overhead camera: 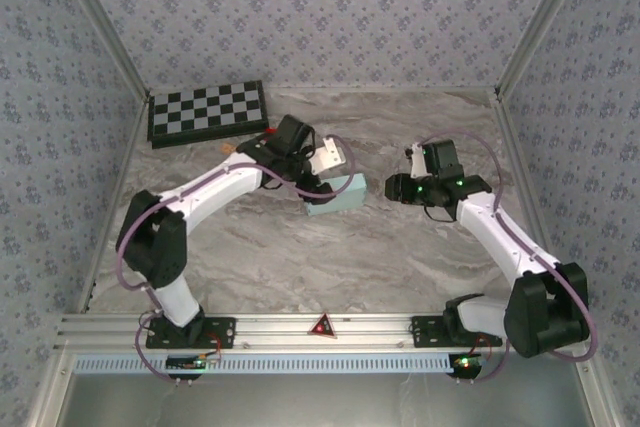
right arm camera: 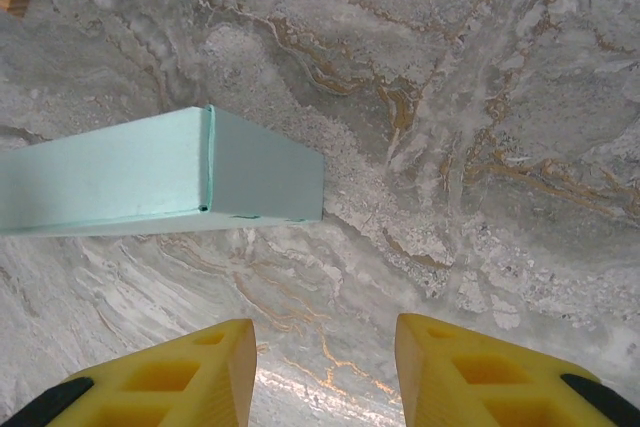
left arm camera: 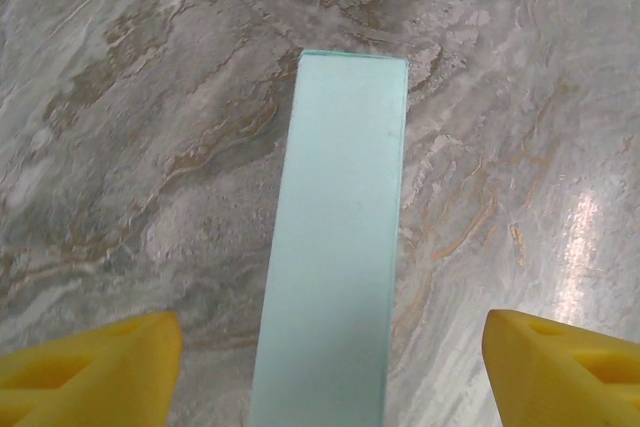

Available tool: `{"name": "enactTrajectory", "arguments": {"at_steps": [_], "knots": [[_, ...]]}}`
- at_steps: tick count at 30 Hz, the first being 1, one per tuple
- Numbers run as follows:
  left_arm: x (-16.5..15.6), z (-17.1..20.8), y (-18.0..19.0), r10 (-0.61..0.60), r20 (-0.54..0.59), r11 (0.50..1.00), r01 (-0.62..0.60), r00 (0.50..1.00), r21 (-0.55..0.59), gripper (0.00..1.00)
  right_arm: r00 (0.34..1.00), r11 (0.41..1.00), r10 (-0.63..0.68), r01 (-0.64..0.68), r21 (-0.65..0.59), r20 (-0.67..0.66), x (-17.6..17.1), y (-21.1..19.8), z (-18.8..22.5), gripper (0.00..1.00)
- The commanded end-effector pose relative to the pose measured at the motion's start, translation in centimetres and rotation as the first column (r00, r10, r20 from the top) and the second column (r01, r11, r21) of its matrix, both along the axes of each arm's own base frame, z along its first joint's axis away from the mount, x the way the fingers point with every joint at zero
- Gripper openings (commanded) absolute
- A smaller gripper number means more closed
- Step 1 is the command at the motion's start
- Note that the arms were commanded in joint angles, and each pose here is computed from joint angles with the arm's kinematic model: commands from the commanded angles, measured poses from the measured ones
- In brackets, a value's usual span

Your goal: Fold the paper box

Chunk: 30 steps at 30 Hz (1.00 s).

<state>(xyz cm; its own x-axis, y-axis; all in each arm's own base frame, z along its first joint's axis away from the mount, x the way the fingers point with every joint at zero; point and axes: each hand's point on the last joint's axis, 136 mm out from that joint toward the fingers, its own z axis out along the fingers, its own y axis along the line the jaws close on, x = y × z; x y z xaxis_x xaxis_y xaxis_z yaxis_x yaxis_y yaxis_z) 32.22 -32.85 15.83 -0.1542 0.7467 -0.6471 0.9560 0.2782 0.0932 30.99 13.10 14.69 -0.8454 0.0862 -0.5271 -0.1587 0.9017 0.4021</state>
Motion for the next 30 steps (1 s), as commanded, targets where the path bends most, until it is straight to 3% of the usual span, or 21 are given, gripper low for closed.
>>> {"name": "enactTrajectory", "arguments": {"at_steps": [1, 9, 20, 30], "knots": [[-0.9, -0.7, -1.0, -0.163, -0.007, 0.986, 0.163, 0.987, 0.043, 0.79, 1.000, 1.000, -0.017, 0.016, 0.020, 0.012, -0.2, -0.2, 0.3, 0.43], [-0.2, -2.8, -1.7, -0.174, -0.056, 0.981, 0.178, 0.983, 0.079, 0.78, 1.000, 1.000, -0.019, 0.018, 0.023, 0.013, -0.3, -0.3, 0.3, 0.43], [-0.2, -5.1, -1.6, -0.175, -0.073, 0.973, 0.184, 0.982, 0.140, 0.68, 1.000, 1.000, -0.025, 0.025, 0.016, -0.002, -0.5, -0.7, -0.2, 0.43], [0.7, -5.1, -1.8, -0.155, -0.021, 0.976, 0.156, 0.988, 0.152, 0.48, 0.999, 1.000, -0.030, 0.030, 0.009, -0.017, -0.7, -0.9, -0.7, 0.43]]}}
